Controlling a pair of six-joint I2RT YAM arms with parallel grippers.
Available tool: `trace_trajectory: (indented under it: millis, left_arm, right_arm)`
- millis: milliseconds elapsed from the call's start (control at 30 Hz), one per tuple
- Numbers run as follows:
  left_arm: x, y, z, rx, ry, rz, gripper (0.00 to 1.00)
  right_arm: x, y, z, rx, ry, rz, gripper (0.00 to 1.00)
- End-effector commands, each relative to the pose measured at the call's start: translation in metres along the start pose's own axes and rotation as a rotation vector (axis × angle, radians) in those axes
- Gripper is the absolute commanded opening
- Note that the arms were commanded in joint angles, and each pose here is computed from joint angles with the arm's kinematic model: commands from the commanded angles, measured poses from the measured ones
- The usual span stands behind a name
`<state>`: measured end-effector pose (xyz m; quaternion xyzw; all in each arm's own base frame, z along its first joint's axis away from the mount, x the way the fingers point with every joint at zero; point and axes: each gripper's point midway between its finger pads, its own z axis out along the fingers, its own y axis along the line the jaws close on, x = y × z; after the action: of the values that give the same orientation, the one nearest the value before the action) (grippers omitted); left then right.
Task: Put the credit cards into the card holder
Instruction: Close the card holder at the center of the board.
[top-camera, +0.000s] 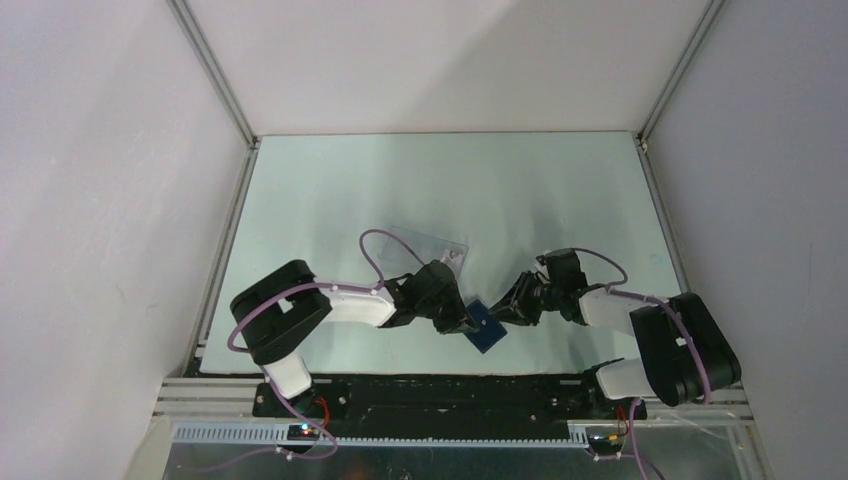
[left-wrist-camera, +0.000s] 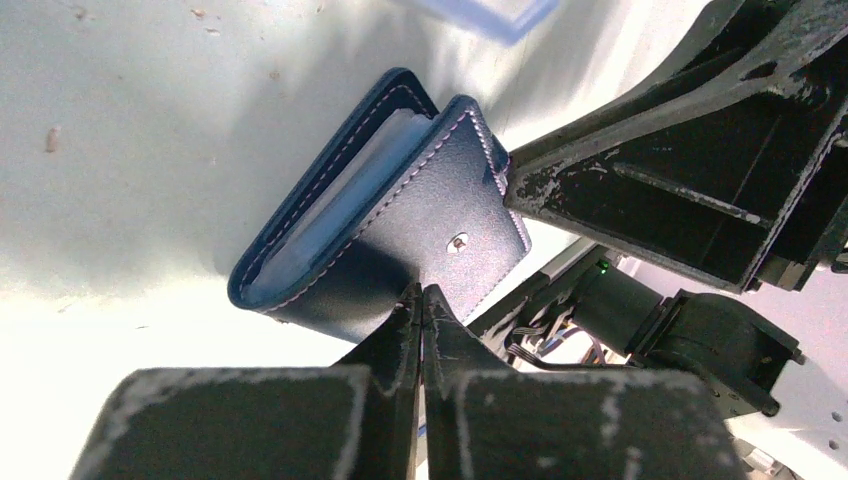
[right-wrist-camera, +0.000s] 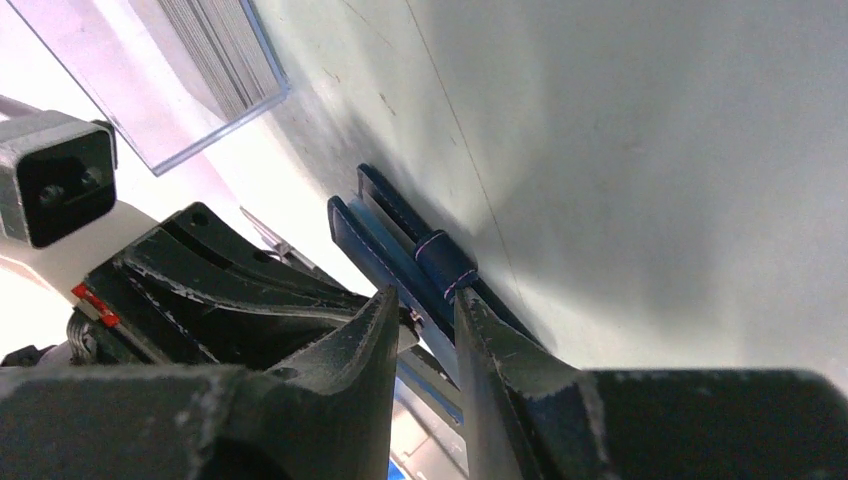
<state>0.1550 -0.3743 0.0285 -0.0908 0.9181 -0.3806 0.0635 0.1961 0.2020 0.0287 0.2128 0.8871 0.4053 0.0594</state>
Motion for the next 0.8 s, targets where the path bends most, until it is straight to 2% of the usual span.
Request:
trace_trajectory:
  millis: [0, 500, 767]
  left_arm:
    - [0.006, 0.042, 0.003, -0.152, 0.024, 0.002, 0.0]
    - [0.011, 0.055, 0.009, -0.205, 0.051, 0.031, 0.0]
    - [0.014, 0.058, 0.009, -0.244, 0.064, 0.063, 0.0]
  right_arm:
    - [-0.01, 0.025, 0.006, -0.12, -0.017, -0.02, 0.31]
    - [-0.013, 0.066, 0.015, -0.389, 0.081, 0.061, 0.31]
    - [-0.014, 0.075, 0.022, -0.462, 0.125, 0.093, 0.3]
